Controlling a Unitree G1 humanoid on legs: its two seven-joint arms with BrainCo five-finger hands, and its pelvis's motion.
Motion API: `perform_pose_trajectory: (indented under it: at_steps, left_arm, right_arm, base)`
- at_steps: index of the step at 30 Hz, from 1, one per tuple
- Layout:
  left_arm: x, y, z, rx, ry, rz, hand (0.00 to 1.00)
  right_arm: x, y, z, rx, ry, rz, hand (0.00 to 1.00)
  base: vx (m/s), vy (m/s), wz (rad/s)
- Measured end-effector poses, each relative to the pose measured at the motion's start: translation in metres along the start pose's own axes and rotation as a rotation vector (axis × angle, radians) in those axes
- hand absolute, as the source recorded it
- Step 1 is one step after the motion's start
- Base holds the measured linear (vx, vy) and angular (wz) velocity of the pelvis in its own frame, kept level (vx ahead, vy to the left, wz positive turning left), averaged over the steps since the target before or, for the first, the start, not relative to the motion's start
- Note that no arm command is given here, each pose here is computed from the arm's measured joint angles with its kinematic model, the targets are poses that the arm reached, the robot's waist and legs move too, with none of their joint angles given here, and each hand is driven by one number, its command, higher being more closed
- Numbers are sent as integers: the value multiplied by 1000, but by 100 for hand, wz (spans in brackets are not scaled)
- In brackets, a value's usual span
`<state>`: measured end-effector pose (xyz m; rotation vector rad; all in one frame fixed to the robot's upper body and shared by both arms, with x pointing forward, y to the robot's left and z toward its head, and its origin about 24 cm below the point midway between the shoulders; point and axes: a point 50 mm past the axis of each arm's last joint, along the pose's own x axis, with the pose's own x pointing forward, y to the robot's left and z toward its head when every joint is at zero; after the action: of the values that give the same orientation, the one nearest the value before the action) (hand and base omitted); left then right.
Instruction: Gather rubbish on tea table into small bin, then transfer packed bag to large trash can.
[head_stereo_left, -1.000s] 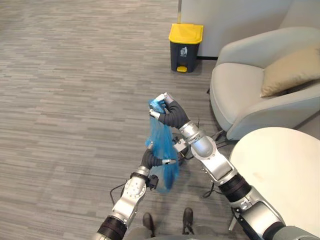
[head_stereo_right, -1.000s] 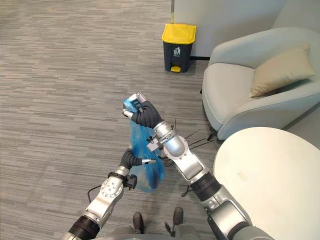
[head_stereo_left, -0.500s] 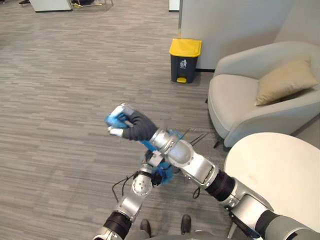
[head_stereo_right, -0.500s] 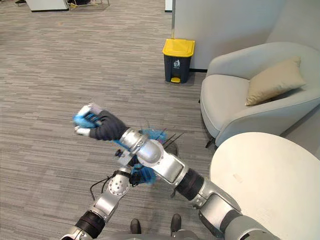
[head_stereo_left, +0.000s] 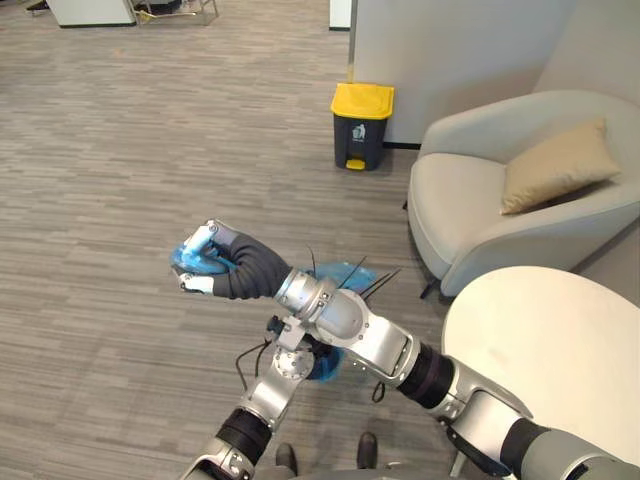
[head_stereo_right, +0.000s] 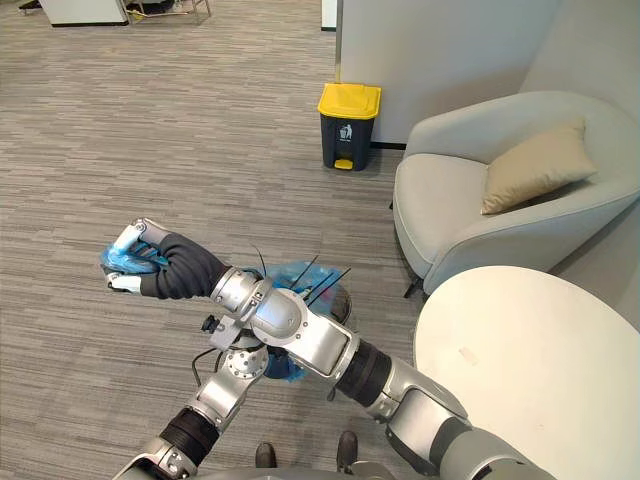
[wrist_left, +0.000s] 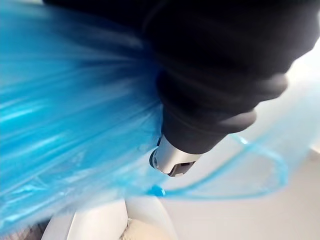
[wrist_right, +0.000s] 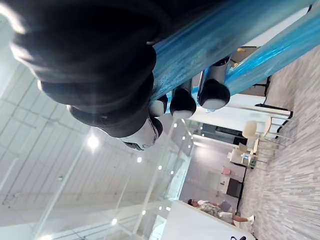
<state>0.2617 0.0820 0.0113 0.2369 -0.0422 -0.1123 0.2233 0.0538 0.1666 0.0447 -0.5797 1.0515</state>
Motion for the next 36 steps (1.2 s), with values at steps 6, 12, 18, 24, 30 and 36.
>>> perform_pose_trajectory:
  at_steps: [6,12,18,24,30,36]
  left_arm:
    - [-24,42,-23,-77,104,204,100]
    - [-58,82,-53,-59,233,343,100]
    - [-96,106,-78,-3,359,380,100]
    - [-134,111,-107,-3,519,347,100]
    - [-175,109,-135,-65,706,317,100]
    - [-164,107,-133,-85,676,298,100]
  right_arm:
    - [-73,-14,-31,-91,186,-172,0]
    - [-174,-35,-52,-320,545,-300,0]
    - [-247,-40,-56,-384,792,-384,0]
    - [-334,-33,-73,-236,1120,-566,0]
    - [-380,-22,-83,-95,1273,-821,0]
    - [-368,-42,-84,-146,1196,-941,0]
  base:
    - [56,29,-2]
    - [20,36,-1]
    - [-10,17,0]
    - [-5,25,16]
    - [15,28,42]
    - [1,69,110]
